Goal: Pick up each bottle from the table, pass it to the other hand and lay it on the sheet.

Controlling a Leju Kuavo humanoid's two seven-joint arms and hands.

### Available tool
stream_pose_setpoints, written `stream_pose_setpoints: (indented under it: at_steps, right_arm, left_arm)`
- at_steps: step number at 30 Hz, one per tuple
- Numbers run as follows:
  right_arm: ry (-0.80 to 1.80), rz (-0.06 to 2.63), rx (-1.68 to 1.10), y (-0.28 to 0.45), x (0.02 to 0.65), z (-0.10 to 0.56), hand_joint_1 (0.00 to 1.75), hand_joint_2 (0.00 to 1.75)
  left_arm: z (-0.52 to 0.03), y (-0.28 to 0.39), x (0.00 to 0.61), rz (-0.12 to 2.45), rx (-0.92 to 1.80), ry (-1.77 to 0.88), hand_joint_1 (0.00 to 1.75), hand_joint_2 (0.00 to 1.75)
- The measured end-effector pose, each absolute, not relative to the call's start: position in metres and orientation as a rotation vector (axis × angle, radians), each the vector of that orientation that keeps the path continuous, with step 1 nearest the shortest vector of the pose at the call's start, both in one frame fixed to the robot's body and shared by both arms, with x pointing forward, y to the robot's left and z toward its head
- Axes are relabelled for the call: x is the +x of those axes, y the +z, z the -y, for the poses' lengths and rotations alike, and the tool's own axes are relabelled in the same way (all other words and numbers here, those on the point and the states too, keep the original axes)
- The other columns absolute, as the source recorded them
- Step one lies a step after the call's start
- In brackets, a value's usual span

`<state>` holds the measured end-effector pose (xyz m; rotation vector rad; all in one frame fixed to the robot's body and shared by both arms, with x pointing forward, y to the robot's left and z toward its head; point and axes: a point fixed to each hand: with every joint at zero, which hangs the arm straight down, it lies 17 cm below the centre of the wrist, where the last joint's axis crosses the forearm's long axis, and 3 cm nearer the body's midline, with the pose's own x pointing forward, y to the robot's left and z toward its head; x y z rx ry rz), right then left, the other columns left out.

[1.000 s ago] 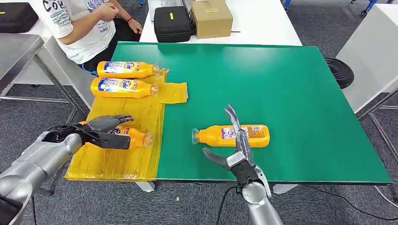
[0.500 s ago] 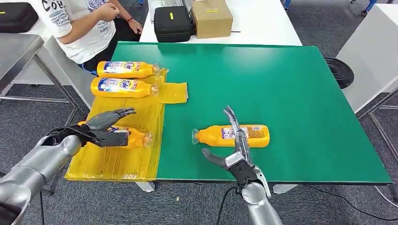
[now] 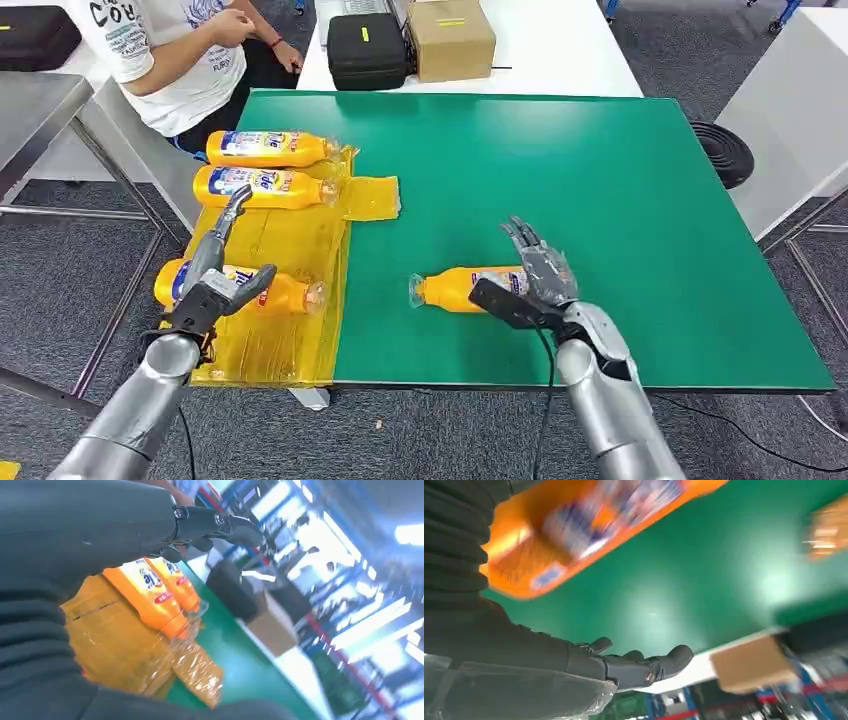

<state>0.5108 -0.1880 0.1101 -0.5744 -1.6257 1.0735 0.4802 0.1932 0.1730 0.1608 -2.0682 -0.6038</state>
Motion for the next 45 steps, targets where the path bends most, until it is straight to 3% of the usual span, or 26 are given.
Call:
stream_pose_setpoints:
  at_steps: [13, 45]
  right_arm:
    - [1.231, 1.385, -0.571, 0.087, 0.561, 0.254, 0.0, 1.75]
    - [1.299, 1.308, -0.498, 0.073, 0.569, 0.253, 0.0, 1.75]
  left_arm:
    - [-0.199, 0.192, 0.461, 2.107, 0.268, -0.486, 0.0, 1.75]
    - [-0.201, 0.208, 0.45, 2.142, 0.324, -0.455, 0.0, 1.75]
